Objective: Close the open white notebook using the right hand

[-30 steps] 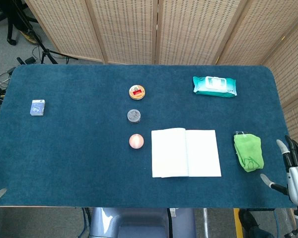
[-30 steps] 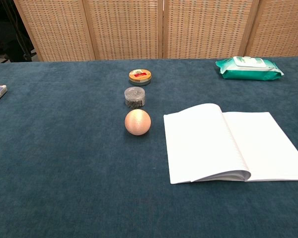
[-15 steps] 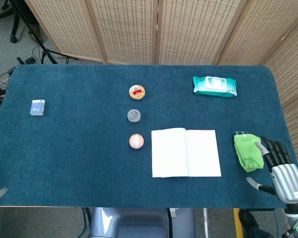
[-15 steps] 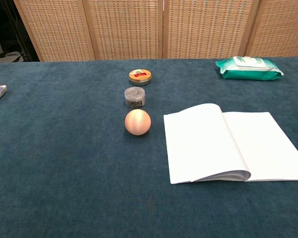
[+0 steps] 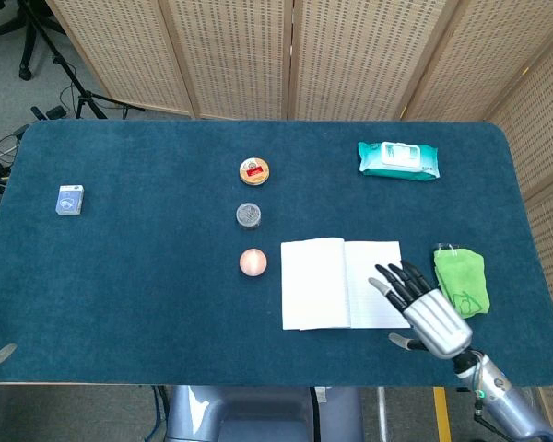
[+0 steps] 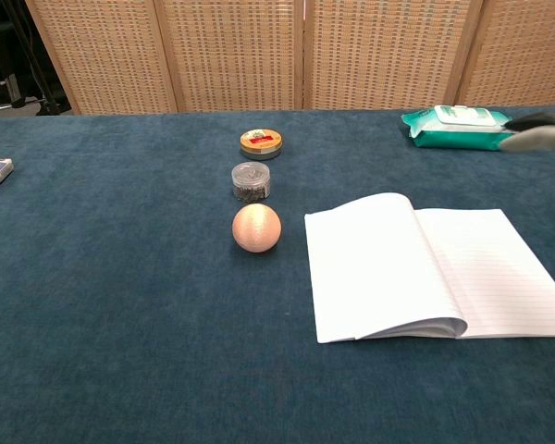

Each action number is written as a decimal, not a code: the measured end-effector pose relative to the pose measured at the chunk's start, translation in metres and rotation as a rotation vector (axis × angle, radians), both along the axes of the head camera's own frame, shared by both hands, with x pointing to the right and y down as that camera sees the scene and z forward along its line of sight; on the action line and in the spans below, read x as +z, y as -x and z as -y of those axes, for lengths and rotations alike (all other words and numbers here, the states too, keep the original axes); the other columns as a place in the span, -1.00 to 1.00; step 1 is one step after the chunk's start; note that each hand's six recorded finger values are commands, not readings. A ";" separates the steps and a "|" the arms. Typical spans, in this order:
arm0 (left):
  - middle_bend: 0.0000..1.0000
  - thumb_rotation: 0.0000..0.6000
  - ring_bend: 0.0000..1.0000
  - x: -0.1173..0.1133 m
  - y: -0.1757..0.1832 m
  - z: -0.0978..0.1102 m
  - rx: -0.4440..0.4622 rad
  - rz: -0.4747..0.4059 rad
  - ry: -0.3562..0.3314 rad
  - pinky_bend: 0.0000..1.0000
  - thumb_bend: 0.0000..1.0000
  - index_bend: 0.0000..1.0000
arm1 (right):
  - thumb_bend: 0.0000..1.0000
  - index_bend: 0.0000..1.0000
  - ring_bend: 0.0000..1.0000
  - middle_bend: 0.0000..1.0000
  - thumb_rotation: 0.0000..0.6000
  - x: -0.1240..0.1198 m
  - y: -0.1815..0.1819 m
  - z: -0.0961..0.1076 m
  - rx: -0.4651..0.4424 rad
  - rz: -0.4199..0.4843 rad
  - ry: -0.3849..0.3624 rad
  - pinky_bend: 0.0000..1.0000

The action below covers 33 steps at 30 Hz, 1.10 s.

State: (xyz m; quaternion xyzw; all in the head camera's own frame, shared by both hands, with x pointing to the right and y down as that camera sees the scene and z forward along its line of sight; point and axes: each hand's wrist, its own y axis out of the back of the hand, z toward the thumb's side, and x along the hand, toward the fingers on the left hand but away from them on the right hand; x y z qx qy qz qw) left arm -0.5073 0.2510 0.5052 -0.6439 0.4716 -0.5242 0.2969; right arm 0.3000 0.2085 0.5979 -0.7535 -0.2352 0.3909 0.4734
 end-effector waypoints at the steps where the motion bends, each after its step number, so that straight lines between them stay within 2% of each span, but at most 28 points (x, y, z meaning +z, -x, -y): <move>1: -1.00 1.00 -1.00 0.000 0.000 0.000 -0.001 0.000 0.001 -1.00 -1.00 -1.00 | -1.00 -1.00 -1.00 -1.00 1.00 0.007 0.008 -0.001 -0.027 -0.024 0.004 -1.00; 8: -1.00 1.00 -1.00 0.003 -0.002 0.001 0.004 0.006 0.012 -1.00 -1.00 -1.00 | -1.00 -1.00 -1.00 -1.00 1.00 0.039 0.064 -0.003 -0.172 -0.147 -0.016 -1.00; 12: -1.00 1.00 -1.00 0.003 0.000 0.002 -0.006 0.005 0.011 -1.00 -1.00 -1.00 | -0.99 -1.00 -1.00 -1.00 1.00 0.050 0.091 -0.005 -0.212 -0.182 -0.023 -1.00; 17: -1.00 1.00 -1.00 0.005 0.001 0.004 -0.010 0.004 0.021 -1.00 -1.00 -1.00 | -0.94 -1.00 -1.00 -1.00 1.00 0.058 0.119 -0.006 -0.224 -0.185 0.002 -1.00; 24: -1.00 1.00 -1.00 0.005 0.002 0.005 -0.013 -0.003 0.024 -1.00 -1.00 -1.00 | -0.95 -1.00 -1.00 -1.00 1.00 0.067 0.138 -0.005 -0.242 -0.227 -0.017 -1.00; 33: -1.00 1.00 -1.00 0.003 0.004 0.005 -0.013 -0.014 0.024 -1.00 -1.00 -1.00 | -0.95 -1.00 -1.00 -1.00 1.00 0.079 0.139 -0.002 -0.249 -0.292 -0.069 -1.00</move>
